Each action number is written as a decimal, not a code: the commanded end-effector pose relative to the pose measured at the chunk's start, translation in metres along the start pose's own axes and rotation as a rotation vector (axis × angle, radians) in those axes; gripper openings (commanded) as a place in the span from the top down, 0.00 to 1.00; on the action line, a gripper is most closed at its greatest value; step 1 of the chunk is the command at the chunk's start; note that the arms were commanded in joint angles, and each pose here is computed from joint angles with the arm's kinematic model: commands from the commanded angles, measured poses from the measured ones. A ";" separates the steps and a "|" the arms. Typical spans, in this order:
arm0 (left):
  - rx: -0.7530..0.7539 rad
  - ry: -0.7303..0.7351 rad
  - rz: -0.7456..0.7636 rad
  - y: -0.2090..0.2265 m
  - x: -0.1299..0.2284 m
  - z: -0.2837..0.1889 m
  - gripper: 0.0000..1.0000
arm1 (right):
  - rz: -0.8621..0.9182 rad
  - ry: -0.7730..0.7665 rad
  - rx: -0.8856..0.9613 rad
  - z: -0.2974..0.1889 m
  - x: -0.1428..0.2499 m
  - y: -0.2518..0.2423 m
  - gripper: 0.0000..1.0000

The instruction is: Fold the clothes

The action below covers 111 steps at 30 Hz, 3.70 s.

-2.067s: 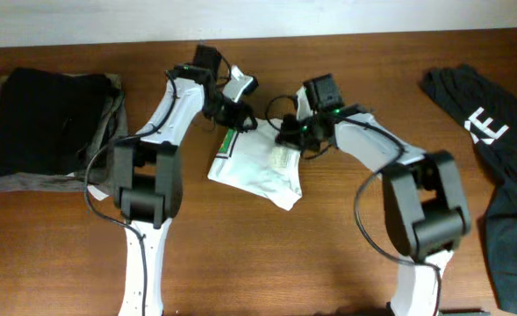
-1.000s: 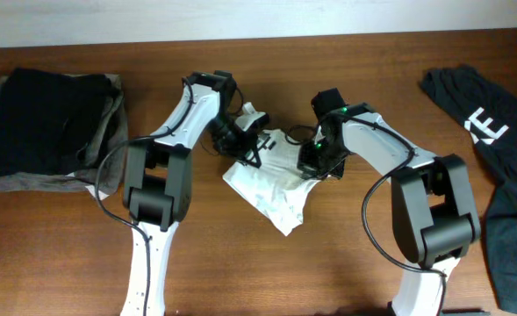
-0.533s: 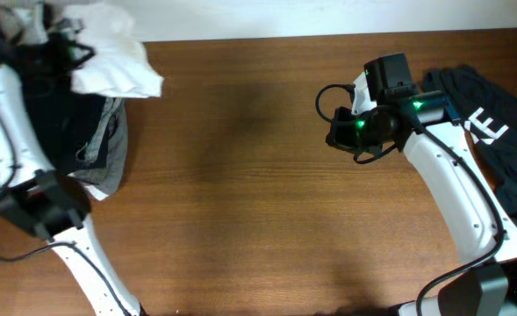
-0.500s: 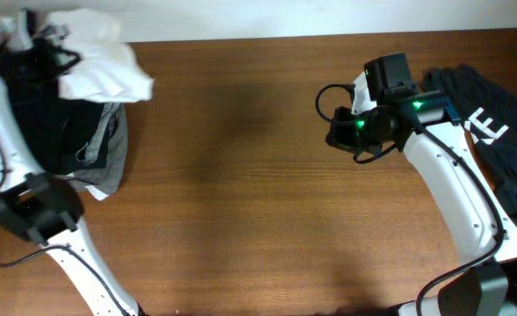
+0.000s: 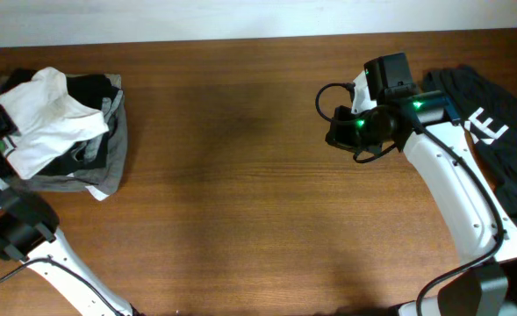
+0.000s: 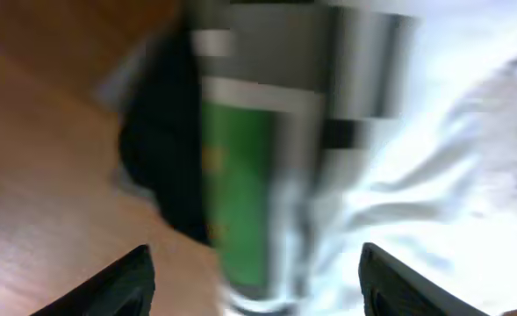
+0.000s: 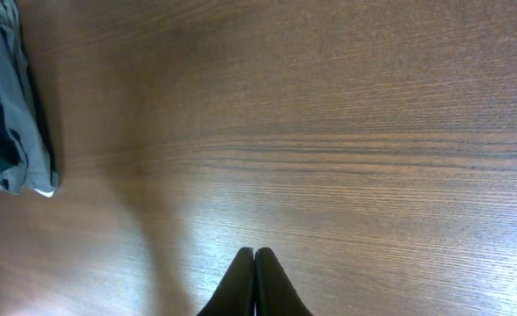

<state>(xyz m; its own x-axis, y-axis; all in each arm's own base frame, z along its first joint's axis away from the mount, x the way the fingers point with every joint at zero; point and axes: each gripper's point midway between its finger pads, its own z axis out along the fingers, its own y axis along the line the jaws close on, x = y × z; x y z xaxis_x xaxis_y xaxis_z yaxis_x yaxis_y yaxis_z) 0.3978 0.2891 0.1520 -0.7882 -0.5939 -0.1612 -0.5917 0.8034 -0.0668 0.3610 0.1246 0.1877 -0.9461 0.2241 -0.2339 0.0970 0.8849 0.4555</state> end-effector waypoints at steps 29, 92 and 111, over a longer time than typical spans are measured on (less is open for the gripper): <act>-0.081 -0.224 0.155 -0.001 -0.052 0.009 1.00 | 0.033 -0.021 0.003 -0.003 -0.006 -0.001 0.96; 0.491 -0.622 0.883 -0.235 0.230 -0.321 0.01 | -0.868 -1.027 0.087 -0.088 0.124 -0.071 0.01; 0.457 -0.589 0.873 -0.228 0.233 -0.314 0.01 | -0.816 -0.977 0.065 -0.038 0.121 -0.095 0.01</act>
<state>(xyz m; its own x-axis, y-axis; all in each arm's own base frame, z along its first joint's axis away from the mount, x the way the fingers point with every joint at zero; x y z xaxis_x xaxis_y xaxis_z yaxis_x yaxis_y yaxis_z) 0.3032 -0.0472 0.4441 -0.5970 0.1970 -0.7777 0.3468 0.9375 -0.0288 0.2258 0.0522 0.1508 -0.1189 -0.2266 -0.9667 -0.3624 0.9164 -0.1702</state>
